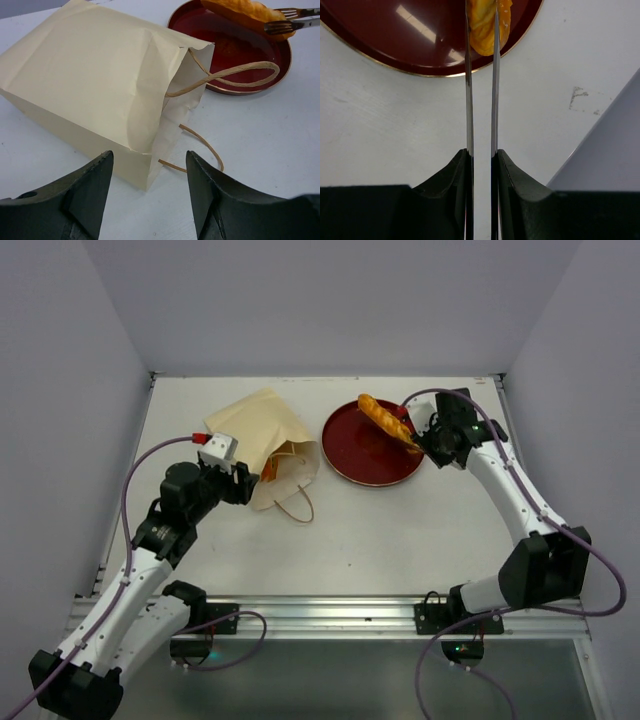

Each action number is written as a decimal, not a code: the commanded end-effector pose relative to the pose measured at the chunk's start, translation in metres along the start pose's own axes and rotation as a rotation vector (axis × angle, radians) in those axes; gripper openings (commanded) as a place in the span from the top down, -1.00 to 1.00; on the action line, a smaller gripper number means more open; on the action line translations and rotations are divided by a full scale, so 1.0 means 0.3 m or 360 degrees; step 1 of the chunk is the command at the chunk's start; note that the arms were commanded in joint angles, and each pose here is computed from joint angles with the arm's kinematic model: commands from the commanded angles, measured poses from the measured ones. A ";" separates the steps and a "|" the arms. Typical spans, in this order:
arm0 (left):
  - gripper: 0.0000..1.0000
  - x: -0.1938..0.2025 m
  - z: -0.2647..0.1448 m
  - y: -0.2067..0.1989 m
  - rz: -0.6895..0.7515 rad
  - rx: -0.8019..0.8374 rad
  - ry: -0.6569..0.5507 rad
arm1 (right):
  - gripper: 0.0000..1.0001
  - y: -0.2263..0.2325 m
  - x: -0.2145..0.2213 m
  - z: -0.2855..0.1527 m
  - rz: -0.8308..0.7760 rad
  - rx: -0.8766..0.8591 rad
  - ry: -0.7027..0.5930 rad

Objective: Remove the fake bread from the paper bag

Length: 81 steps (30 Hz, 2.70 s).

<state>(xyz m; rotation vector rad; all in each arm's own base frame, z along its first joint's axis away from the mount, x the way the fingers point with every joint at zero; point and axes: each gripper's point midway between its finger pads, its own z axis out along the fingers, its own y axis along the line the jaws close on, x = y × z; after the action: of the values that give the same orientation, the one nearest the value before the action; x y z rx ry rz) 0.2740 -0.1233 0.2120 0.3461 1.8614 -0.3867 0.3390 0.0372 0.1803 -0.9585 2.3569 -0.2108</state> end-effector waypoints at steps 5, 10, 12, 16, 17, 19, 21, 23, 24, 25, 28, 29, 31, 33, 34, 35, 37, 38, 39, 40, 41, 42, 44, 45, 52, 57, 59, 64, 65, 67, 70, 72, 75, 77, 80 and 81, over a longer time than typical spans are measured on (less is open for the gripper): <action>-0.28 -0.030 0.001 0.012 0.0041 -0.0031 -0.0073 | 1.00 -0.208 -0.172 0.026 0.0029 0.0375 -0.0198; -0.29 -0.031 0.001 0.011 0.0044 -0.0026 -0.0076 | 1.00 -0.211 -0.132 0.087 -0.0044 0.0409 -0.0122; -0.29 -0.029 0.001 0.010 0.0042 -0.0024 -0.0073 | 0.93 -0.199 -0.108 0.117 -0.0065 0.0395 -0.0086; -0.29 -0.027 0.004 0.013 0.0043 -0.0031 -0.0069 | 0.76 -0.165 -0.091 0.146 -0.0077 0.0332 -0.0080; -0.29 -0.026 0.005 0.013 0.0041 -0.0031 -0.0066 | 0.73 -0.155 -0.083 0.152 -0.0079 0.0314 -0.0072; -0.29 -0.025 0.004 0.012 0.0041 -0.0029 -0.0066 | 0.67 -0.146 -0.080 0.151 -0.0079 0.0296 -0.0077; -0.29 -0.023 0.006 0.014 0.0043 -0.0032 -0.0061 | 0.63 -0.132 -0.072 0.153 -0.0085 0.0272 -0.0076; -0.29 -0.023 0.006 0.012 0.0043 -0.0027 -0.0061 | 0.50 -0.122 -0.066 0.154 -0.0084 0.0258 -0.0078; -0.29 -0.020 0.006 0.013 0.0043 -0.0029 -0.0059 | 0.45 -0.121 -0.064 0.153 -0.0081 0.0256 -0.0076; -0.30 -0.020 0.007 0.012 0.0042 -0.0027 -0.0056 | 0.40 -0.116 -0.061 0.155 -0.0081 0.0243 -0.0070; -0.29 -0.021 0.006 0.013 0.0043 -0.0029 -0.0059 | 0.30 -0.100 -0.059 0.152 -0.0072 0.0204 -0.0072; -0.29 -0.020 0.007 0.012 0.0042 -0.0027 -0.0056 | 0.24 -0.089 -0.057 0.150 -0.0067 0.0179 -0.0075; -0.30 -0.019 0.006 0.012 0.0042 -0.0027 -0.0056 | 0.19 -0.081 -0.061 0.145 -0.0054 0.0160 -0.0087; -0.30 -0.019 0.006 0.012 0.0040 -0.0027 -0.0056 | 0.13 -0.075 -0.064 0.133 -0.0040 0.0148 -0.0101; -0.29 -0.020 0.005 0.012 0.0040 -0.0027 -0.0059 | 0.12 -0.070 -0.067 0.129 -0.0036 0.0137 -0.0112; -0.30 -0.019 0.006 0.012 0.0042 -0.0027 -0.0056 | 0.11 -0.069 -0.070 0.120 -0.0031 0.0134 -0.0120; -0.30 -0.021 0.007 0.011 0.0040 -0.0024 -0.0058 | 0.07 -0.061 -0.076 0.109 -0.0020 0.0116 -0.0138; -0.30 -0.022 0.006 0.010 0.0043 -0.0022 -0.0061 | 0.07 -0.057 -0.080 0.100 -0.0015 0.0106 -0.0145; -0.30 -0.019 0.007 0.010 0.0042 -0.0022 -0.0056 | 0.06 -0.058 -0.086 0.088 -0.0001 0.0105 -0.0164; -0.30 -0.021 0.007 0.010 0.0043 -0.0022 -0.0058 | 0.04 -0.057 -0.090 0.082 0.0004 0.0102 -0.0172; -0.30 -0.020 0.006 0.010 0.0043 -0.0022 -0.0058 | 0.03 -0.055 -0.096 0.070 0.0008 0.0092 -0.0184; -0.30 -0.022 0.006 0.011 0.0040 -0.0024 -0.0061 | 0.00 -0.055 -0.103 0.057 0.0013 0.0094 -0.0200; -0.30 -0.021 0.007 0.009 0.0043 -0.0017 -0.0058 | -0.01 -0.052 -0.108 0.039 0.0024 0.0081 -0.0215; -0.30 -0.022 0.006 0.008 0.0045 -0.0015 -0.0060 | -0.01 -0.051 -0.111 0.026 0.0033 0.0081 -0.0229; -0.30 -0.015 0.012 -0.005 0.0048 0.0021 -0.0051 | 0.00 -0.035 -0.118 -0.017 0.0047 0.0049 -0.0270; -0.30 -0.015 0.022 -0.014 0.0058 0.0053 -0.0047 | 0.10 0.071 -0.140 -0.111 0.0040 -0.0201 -0.0390; -0.29 -0.015 0.029 -0.014 0.0061 0.0055 -0.0035 | 0.13 0.177 -0.139 -0.160 0.0032 -0.0456 -0.0438; -0.36 0.008 0.049 -0.038 0.0074 0.0076 0.0016 | 0.16 0.339 -0.104 -0.234 0.0018 -0.0793 -0.0477; -0.38 0.017 0.055 -0.033 0.0073 0.0043 0.0030 | 0.16 0.368 -0.091 -0.242 0.0024 -0.0855 -0.0471; -0.39 0.045 0.068 -0.060 0.0089 0.0040 0.0080 | 0.15 0.392 -0.086 -0.260 0.0019 -0.0906 -0.0480; -0.40 0.058 0.078 -0.039 0.0101 -0.0111 0.0111 | 0.16 0.437 -0.081 -0.284 0.0037 -0.1020 -0.0480; -0.38 0.053 0.087 -0.001 0.0085 -0.0246 0.0114 | 0.16 0.471 -0.077 -0.294 0.0048 -0.1086 -0.0460; -0.36 0.029 0.108 0.043 0.0066 -0.0413 0.0112 | 0.15 0.497 -0.080 -0.291 0.0083 -0.1119 -0.0439; -0.30 0.013 0.130 0.073 0.0070 -0.0536 0.0123 | 0.16 0.528 -0.098 -0.286 0.0080 -0.1170 -0.0448; -0.24 0.006 0.164 0.084 0.0099 -0.0638 0.0145 | 0.17 0.574 -0.143 -0.273 0.0114 -0.1227 -0.0441; -0.23 0.009 0.174 0.082 0.0109 -0.0647 0.0150 | 0.18 0.605 -0.157 -0.277 0.0133 -0.1265 -0.0422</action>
<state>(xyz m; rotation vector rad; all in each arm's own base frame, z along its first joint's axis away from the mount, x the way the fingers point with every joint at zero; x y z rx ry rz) 0.3086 -0.1311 0.1623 0.2806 2.0474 -0.0335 0.2128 0.1684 0.2011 -1.1730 2.2374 0.7739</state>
